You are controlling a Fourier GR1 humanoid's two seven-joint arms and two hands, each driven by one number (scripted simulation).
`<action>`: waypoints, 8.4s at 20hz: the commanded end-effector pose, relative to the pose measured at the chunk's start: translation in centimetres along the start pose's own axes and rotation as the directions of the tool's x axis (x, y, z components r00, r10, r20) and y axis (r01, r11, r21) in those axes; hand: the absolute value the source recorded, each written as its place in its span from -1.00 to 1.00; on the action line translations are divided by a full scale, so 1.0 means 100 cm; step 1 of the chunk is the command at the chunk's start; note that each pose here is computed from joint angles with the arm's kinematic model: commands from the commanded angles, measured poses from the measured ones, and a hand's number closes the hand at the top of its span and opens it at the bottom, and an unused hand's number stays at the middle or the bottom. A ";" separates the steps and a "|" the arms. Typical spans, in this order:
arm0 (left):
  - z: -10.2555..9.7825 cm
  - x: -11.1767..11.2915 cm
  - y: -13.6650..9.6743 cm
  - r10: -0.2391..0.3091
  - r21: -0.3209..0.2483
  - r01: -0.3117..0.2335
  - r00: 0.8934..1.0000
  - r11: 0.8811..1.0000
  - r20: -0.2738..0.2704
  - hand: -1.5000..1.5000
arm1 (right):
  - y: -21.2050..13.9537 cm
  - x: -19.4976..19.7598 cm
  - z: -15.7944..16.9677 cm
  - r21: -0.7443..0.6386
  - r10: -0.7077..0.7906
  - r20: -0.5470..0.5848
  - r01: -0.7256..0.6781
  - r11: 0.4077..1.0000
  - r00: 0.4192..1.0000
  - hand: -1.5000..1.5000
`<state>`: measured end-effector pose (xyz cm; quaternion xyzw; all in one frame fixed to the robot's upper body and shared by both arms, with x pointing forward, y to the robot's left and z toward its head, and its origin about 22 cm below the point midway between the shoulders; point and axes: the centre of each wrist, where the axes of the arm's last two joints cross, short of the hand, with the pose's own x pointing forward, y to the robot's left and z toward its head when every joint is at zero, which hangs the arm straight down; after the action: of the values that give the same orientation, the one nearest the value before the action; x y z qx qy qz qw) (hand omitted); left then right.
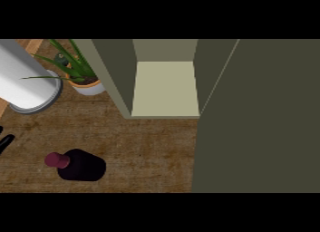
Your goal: Pick up the wine, place it into the cabinet and close the cabinet
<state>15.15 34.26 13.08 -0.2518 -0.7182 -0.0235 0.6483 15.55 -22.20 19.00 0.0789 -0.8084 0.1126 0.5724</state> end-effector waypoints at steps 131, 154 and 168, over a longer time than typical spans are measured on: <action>-0.148 -0.087 -0.131 -0.165 0.124 0.139 0.960 0.982 0.227 1.00 | 0.006 0.023 -0.004 0.017 -0.052 0.045 0.051 0.999 0.998 -1.00; -0.221 -0.117 -0.187 -0.289 0.251 0.231 0.931 0.940 0.224 1.00 | -0.002 0.029 0.027 0.051 -0.023 0.032 0.021 0.998 0.999 -1.00; -0.227 -0.151 -0.168 -0.216 0.318 0.139 0.952 0.938 0.219 1.00 | -0.001 0.030 0.002 0.050 -0.029 0.025 0.028 0.998 0.999 -1.00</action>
<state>29.45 5.89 9.60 -0.0916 -0.8091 0.0487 0.5785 15.67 -22.26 20.23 0.0736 -0.8071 0.1218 0.5730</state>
